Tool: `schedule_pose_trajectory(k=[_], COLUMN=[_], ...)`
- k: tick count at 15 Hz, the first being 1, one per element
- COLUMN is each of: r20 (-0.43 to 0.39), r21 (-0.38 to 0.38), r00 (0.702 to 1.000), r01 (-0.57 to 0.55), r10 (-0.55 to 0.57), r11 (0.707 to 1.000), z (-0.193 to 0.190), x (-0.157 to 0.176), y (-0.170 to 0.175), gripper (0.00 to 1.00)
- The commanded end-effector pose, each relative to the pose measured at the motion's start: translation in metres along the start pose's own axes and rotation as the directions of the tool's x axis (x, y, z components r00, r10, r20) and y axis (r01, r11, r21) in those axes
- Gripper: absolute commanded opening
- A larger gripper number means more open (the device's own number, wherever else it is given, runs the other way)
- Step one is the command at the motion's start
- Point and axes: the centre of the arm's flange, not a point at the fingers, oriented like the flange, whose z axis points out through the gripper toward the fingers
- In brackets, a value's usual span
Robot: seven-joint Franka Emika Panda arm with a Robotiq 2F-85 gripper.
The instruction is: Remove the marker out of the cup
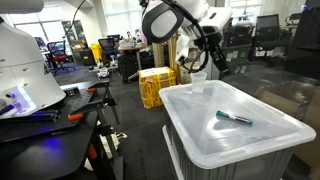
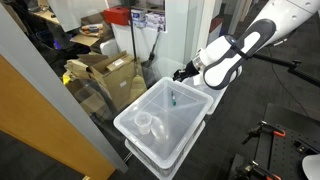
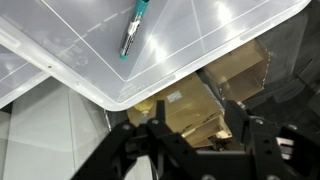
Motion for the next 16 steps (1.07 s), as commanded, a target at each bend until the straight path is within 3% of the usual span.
schedule_pose_trajectory(k=[1, 16], r20=[-0.003, 0.008], r21=[0.011, 0.014], r00=[1.0, 1.0], r01=[0.008, 0.02], r10=[-0.008, -0.02], r11=[1.0, 1.0], z=[-0.005, 0.002], x=[-0.01, -0.005], y=[-0.003, -0.014], gripper=[0.97, 1.0])
